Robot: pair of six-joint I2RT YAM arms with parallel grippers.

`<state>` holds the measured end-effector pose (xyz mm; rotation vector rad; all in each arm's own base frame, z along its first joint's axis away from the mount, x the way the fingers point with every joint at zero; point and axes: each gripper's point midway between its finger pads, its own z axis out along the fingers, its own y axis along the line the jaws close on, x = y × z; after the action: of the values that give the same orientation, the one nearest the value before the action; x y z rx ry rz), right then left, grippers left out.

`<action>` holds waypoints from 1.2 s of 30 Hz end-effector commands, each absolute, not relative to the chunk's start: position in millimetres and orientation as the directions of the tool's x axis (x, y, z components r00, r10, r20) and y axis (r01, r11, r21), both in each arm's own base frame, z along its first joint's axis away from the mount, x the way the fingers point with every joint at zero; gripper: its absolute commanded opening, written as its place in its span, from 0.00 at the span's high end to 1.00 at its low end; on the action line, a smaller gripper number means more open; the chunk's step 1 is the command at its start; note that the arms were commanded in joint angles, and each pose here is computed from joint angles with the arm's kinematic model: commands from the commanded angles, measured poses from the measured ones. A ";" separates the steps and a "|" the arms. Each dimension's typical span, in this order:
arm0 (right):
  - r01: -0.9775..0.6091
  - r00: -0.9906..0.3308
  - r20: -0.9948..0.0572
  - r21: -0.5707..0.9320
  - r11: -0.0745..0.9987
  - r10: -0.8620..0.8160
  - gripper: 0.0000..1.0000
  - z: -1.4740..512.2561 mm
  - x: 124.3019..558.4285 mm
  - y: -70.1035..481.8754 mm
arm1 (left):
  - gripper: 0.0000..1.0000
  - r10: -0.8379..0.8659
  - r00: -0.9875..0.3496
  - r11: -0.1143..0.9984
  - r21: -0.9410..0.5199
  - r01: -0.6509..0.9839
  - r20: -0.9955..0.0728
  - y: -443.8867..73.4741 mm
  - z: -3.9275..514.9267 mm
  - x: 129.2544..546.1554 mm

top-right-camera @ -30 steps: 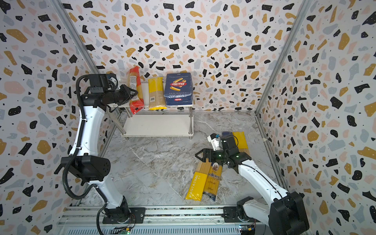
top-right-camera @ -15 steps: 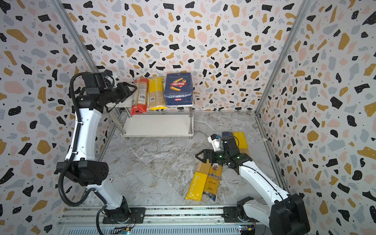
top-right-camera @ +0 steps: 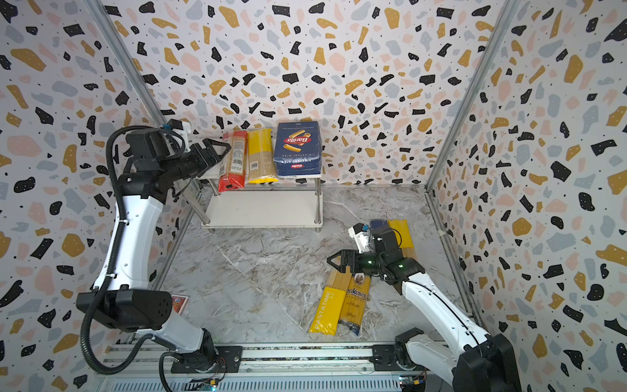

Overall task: Place and organize the pasta boxes and bags onto the shelf
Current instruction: 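Open the left gripper to release the red-and-clear bag on the shelf, then lower the left gripper to the yellow Pastatime bag while the right holds still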

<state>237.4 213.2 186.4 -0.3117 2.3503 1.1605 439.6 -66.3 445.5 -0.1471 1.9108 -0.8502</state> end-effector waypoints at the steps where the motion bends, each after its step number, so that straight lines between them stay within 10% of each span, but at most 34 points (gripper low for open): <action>1: -0.416 -0.835 -0.551 0.648 0.637 0.015 0.01 195.5 232.6 204.3 | 0.00 -0.445 -0.404 0.708 -0.590 0.387 -0.799 -76.1 477.3 407.9; 16: -0.367 -0.824 -0.563 0.612 0.701 0.060 0.01 202.1 202.1 175.9 | 0.01 -0.452 -0.411 0.713 -0.598 0.367 -0.792 -81.6 427.4 301.0; 36: -0.256 -0.816 -0.562 0.563 0.786 0.136 0.01 185.7 203.1 152.0 | 0.00 -0.372 -0.615 0.691 -0.650 0.317 -0.695 -141.8 298.0 260.0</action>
<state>199.2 155.2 186.1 -0.1117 2.3755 0.8897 253.7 -134.6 306.2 -0.0383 2.0112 -1.0155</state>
